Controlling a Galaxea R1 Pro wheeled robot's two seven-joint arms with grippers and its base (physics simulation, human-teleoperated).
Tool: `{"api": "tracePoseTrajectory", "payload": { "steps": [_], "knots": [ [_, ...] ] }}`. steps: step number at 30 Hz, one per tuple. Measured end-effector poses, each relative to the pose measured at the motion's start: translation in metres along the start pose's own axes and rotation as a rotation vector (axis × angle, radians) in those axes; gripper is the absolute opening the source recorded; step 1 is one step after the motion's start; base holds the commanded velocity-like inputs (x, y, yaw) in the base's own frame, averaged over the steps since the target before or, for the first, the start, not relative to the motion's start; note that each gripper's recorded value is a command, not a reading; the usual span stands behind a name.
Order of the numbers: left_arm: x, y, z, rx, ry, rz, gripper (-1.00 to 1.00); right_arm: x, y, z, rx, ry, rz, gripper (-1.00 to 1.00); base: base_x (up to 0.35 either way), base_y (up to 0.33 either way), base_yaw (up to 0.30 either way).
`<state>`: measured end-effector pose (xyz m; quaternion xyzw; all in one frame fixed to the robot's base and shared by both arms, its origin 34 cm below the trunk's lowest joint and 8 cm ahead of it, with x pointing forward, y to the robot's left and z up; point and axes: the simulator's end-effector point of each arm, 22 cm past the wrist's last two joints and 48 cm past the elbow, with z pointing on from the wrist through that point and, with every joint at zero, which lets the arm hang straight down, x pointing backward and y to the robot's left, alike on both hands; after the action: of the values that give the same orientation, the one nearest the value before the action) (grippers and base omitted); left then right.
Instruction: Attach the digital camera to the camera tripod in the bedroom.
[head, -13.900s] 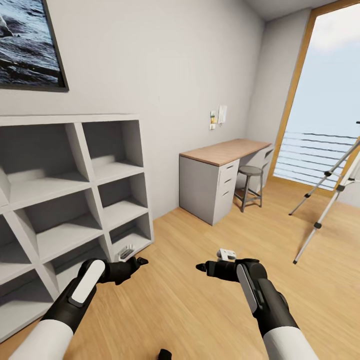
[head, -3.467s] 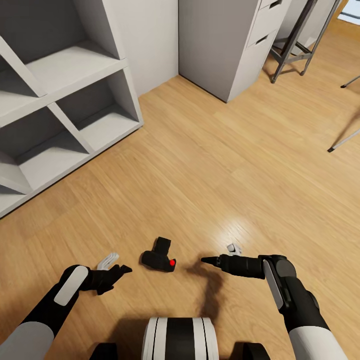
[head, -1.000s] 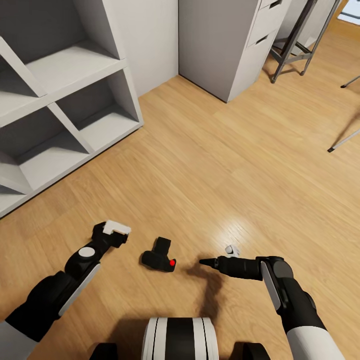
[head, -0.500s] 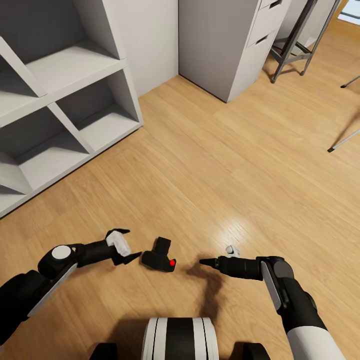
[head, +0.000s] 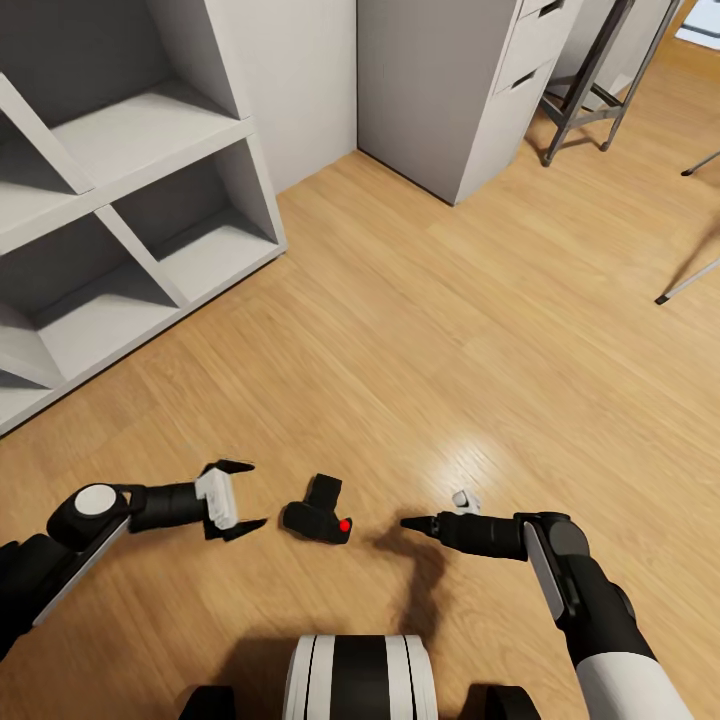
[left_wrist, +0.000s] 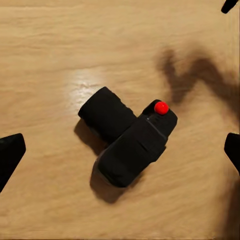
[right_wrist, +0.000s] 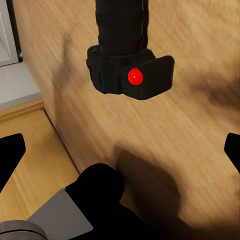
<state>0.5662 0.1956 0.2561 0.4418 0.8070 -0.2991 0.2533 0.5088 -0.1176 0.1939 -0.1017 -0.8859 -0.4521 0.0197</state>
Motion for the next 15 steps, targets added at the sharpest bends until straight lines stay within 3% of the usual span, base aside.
{"api": "tracePoseTrajectory", "payload": {
  "steps": [9, 14, 15],
  "knots": [
    [0.009, -0.04, -0.005, 0.188, 0.032, 0.042, 1.0, 0.0, 0.0, 0.0, 0.0, 0.0, 0.0, 1.0, 0.0, 0.0, 0.0],
    [0.024, -0.045, -0.005, 0.211, 0.094, 0.084, 1.0, 0.0, 0.001, 0.0, -0.002, 0.0, 0.001, 1.0, 0.0, 0.0, 0.0],
    [0.032, -0.043, -0.005, 0.208, 0.127, 0.104, 1.0, 0.0, 0.001, 0.001, -0.002, 0.0, 0.001, 1.0, 0.0, 0.0, 0.0]
  ]
}}
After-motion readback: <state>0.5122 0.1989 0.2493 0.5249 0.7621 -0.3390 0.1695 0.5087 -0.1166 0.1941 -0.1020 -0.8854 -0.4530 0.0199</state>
